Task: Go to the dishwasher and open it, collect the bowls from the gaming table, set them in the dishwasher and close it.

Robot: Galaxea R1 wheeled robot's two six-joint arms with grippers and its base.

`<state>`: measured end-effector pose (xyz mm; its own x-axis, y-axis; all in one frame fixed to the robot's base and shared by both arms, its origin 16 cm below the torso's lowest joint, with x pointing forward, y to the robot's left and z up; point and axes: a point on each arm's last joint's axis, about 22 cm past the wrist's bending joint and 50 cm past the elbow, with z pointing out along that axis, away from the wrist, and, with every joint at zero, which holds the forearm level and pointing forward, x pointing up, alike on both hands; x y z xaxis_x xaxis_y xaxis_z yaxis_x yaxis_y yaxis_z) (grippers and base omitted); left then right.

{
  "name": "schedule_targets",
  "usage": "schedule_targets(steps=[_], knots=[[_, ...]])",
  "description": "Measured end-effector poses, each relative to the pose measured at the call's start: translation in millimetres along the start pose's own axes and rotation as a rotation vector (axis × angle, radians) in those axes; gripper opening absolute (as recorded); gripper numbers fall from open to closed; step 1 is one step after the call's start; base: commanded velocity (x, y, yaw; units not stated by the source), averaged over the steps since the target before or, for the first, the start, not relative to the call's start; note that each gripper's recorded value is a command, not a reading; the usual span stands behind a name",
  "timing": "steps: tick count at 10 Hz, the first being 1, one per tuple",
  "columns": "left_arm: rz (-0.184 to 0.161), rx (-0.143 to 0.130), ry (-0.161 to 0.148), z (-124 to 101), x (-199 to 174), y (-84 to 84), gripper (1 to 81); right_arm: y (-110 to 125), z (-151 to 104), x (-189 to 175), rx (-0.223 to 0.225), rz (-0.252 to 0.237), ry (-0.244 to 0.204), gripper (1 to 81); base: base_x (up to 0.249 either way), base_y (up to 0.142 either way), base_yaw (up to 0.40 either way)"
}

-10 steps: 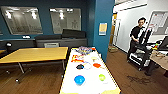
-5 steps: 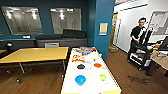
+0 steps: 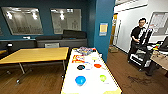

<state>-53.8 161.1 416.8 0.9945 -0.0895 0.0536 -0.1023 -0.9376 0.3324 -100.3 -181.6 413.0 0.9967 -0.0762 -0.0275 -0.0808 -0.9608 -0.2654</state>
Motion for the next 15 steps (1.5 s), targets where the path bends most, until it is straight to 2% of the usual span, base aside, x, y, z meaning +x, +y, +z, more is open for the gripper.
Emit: schedule_targets(steps=[1,4,12,15], knots=[[-0.002,-0.001,-0.008,0,-5,0.8,81.1,0,0,-3,-0.001,0.001,-0.007,81.1,0.101,0.000,0.000],[0.004,-0.002,0.012,1,11,0.9,81.1,0,0,11,0.000,-0.003,0.011,81.1,0.109,0.000,0.000],[0.002,-0.001,0.006,1,7,0.5,81.1,6,-1,10,-0.010,0.002,0.009,81.1,0.107,0.000,0.000],[0.003,-0.003,0.013,1,13,1.0,81.1,11,-3,28,-0.016,0.005,0.034,81.1,0.000,0.000,0.000]])
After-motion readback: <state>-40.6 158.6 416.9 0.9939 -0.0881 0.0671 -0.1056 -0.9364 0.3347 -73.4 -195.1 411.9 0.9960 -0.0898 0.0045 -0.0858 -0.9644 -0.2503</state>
